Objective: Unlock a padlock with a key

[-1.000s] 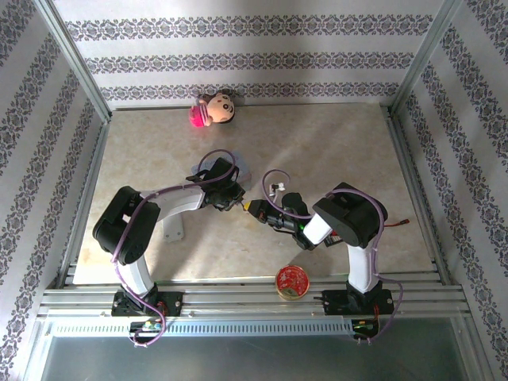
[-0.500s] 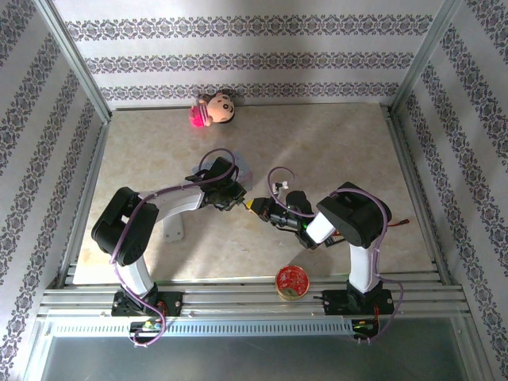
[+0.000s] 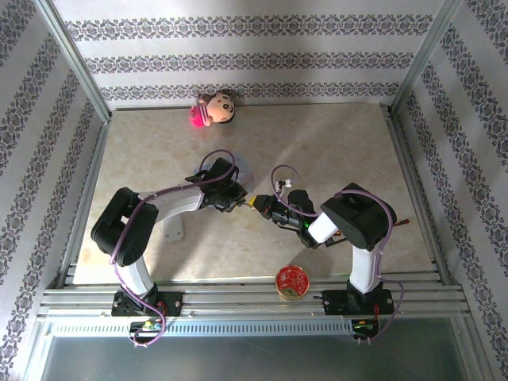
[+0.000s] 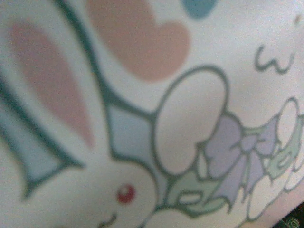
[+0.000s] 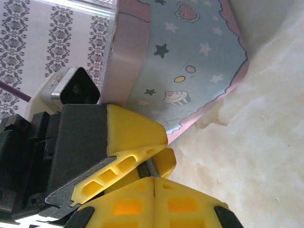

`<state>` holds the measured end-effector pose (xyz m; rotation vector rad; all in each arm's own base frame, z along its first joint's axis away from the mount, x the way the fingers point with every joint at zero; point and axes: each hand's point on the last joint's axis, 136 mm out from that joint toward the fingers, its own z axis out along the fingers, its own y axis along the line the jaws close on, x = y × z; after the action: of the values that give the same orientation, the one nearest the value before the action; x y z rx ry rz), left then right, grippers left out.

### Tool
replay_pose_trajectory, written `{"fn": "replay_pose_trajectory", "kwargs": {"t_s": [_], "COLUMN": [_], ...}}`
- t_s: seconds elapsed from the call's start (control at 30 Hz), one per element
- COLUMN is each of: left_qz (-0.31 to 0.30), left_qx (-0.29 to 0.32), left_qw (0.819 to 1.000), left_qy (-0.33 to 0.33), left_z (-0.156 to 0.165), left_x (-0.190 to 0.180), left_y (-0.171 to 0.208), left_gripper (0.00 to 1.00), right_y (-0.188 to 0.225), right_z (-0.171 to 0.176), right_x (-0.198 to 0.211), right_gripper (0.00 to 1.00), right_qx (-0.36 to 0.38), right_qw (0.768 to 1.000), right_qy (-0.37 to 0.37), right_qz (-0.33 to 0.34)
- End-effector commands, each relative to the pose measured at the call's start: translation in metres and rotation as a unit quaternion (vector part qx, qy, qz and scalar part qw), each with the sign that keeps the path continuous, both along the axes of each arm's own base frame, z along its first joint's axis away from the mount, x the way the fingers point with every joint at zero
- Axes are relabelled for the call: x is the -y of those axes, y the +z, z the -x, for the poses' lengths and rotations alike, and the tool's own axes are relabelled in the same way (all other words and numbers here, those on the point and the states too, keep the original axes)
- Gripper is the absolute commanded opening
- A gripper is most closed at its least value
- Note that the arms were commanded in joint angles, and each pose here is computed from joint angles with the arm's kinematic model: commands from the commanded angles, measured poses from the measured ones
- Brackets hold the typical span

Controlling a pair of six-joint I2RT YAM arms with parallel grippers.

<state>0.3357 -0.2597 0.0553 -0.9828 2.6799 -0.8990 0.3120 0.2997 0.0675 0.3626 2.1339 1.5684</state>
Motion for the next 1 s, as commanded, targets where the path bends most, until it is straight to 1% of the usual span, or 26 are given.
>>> {"fn": "replay_pose_trajectory", "kwargs": {"t_s": [0.0,0.17,0.43,0.7,0.97], "left_qz": [0.061,0.069,0.080,0.080,0.084], "left_qx": [-0.025,-0.029,-0.034,-0.038,-0.048], "left_qw": [0.998,0.997,0.995,0.995,0.994], "left_qy": [-0.020,0.008,0.040,0.050,0.056], "left_z": [0.024,0.020,0.013,0.007,0.008], "left_x": [0.027,0.026,0.026,0.025,0.024], "left_y": [0.017,0.018,0.020,0.022,0.018], "left_gripper": [0.07,0.07,0.07,0.07,0.07], "right_y": [0.009,0.009,0.022,0.017,0.015], "right_z": [-0.005,0.000,0.002,0.009,0.011], "right_x": [0.002,0.006,0.014,0.021,0.018], "right_gripper": [0.00,0.00,0.00,0.00,0.00], "right_qx": [0.030,0.041,0.086,0.106,0.123], "right_qw": [0.999,0.998,0.993,0.986,0.983], "right_qy": [-0.024,-0.034,-0.070,-0.088,-0.090], "right_qz": [0.004,0.015,0.042,0.095,0.107]}}
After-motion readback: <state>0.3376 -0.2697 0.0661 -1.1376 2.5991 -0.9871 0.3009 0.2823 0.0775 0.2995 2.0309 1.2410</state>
